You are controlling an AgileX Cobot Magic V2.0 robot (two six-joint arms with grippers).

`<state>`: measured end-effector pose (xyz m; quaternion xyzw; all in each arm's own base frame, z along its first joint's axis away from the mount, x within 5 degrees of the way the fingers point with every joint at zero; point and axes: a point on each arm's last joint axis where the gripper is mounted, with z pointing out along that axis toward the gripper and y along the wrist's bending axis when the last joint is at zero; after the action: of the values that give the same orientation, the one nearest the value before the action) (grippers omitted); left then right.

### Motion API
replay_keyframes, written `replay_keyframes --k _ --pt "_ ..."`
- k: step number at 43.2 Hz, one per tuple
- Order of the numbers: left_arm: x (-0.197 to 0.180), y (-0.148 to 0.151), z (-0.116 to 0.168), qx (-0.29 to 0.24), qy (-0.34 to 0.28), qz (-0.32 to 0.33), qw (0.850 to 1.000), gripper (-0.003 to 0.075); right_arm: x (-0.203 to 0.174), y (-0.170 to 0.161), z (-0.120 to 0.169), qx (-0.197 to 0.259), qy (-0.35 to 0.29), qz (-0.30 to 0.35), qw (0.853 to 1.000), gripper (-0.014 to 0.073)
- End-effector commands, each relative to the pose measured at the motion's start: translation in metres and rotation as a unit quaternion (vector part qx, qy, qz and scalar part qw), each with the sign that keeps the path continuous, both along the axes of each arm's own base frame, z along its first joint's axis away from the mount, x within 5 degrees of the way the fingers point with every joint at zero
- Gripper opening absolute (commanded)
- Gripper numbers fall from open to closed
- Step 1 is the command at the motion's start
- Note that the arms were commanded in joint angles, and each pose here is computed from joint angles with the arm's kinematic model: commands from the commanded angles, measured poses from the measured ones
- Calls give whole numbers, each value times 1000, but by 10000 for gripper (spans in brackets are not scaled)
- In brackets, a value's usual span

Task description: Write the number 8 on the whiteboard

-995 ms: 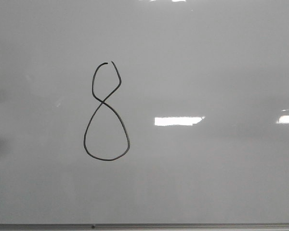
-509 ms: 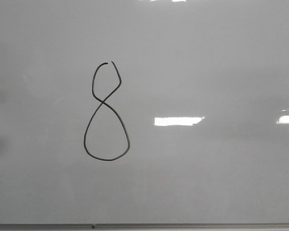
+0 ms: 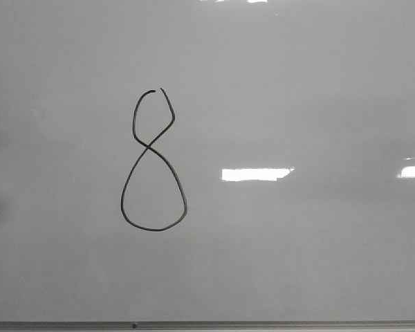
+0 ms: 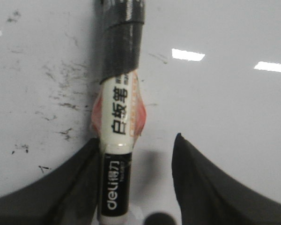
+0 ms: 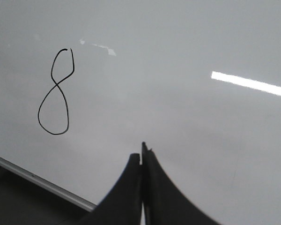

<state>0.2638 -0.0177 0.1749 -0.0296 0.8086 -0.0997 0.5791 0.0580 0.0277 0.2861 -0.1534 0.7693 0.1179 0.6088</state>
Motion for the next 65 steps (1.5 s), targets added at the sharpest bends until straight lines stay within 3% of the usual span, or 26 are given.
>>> replay_keyframes --k 1,6,21,26,31,38,43,60,65 --pt "6 0 20 -11 -61 1 998 371 2 -2 15 19 -44 -14 999 -68" --pt "6 0 19 -10 -56 2 998 405 2 -2 15 19 -44 -14 999 -68" --pt "6 1 17 4 -51 0 999 407 2 -2 15 19 -44 -14 999 -68" --pt "5 1 19 4 -53 0 999 454 2 -2 15 19 -44 -14 999 -68" --pt "0 2 30 5 -60 3 998 504 2 -2 15 19 -44 -14 999 -68" --pt "-20 3 65 26 -90 3 996 498 2 -2 15 19 -44 -14 999 -68" --pt "-44 6 89 35 -86 13 996 425 2 -2 15 19 -44 -14 999 -68" --pt "-138 15 133 57 -87 45 994 -20 2 -2 15 19 -44 -14 999 -68" --pt "-156 17 136 57 -91 52 993 -19 2 -2 15 19 -44 -14 999 -68"
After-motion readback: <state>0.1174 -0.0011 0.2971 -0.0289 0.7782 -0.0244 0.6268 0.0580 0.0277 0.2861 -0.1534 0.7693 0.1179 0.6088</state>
